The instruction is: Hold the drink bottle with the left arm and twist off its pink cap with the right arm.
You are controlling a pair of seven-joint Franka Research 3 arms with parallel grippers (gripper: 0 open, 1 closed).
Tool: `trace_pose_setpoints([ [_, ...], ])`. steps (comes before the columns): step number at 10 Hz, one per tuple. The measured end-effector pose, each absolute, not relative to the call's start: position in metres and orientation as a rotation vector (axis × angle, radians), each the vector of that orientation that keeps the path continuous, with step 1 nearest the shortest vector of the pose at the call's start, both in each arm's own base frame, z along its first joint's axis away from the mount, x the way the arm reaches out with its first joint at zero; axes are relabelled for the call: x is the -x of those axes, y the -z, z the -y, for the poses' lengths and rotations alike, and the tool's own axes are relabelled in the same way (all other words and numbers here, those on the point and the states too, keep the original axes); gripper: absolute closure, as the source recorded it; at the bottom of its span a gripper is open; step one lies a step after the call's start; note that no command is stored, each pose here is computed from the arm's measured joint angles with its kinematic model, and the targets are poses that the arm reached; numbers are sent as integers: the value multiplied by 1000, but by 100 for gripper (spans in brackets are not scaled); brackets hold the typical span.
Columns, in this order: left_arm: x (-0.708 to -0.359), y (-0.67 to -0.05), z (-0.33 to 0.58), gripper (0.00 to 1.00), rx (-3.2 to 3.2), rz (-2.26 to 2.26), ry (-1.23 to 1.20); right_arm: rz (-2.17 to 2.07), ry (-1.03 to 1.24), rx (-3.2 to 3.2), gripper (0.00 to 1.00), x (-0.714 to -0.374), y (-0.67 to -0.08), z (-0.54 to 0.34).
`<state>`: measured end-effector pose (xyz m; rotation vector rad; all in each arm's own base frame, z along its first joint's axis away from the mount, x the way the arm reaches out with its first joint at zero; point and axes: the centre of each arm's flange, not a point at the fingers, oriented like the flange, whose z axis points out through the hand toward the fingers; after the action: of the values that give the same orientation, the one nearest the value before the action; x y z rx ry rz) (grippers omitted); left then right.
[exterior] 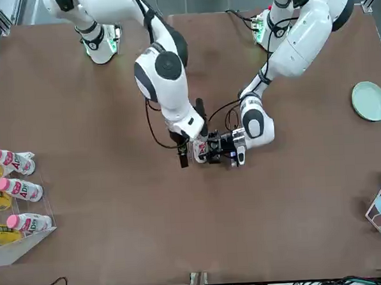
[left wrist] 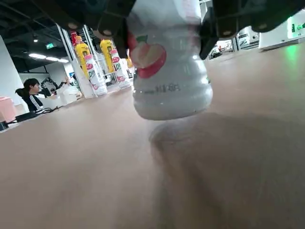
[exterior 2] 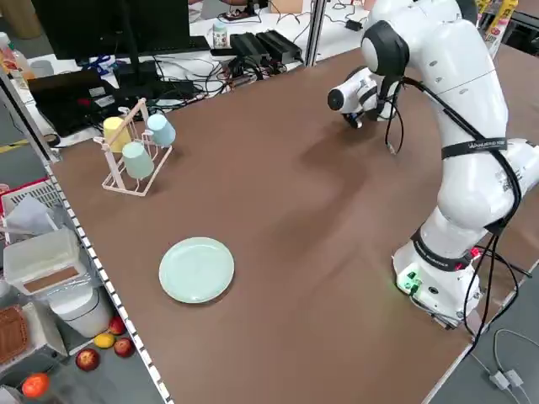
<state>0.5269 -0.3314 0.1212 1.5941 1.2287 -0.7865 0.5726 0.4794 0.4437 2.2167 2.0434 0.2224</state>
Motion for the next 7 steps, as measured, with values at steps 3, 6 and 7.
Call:
trace_pose_setpoints([
  [3,-527,-120,330,38,-1592,-1231,786,-1613,-226,-2593,0,-556,-460,-487],
  [6,-532,-118,328,38,-1578,-1243,787,-1329,-220,-2779,0,-536,-453,-507],
  [7,-534,-118,328,38,-1575,-1245,785,-1232,-207,-2861,0,-530,-453,-513],
])
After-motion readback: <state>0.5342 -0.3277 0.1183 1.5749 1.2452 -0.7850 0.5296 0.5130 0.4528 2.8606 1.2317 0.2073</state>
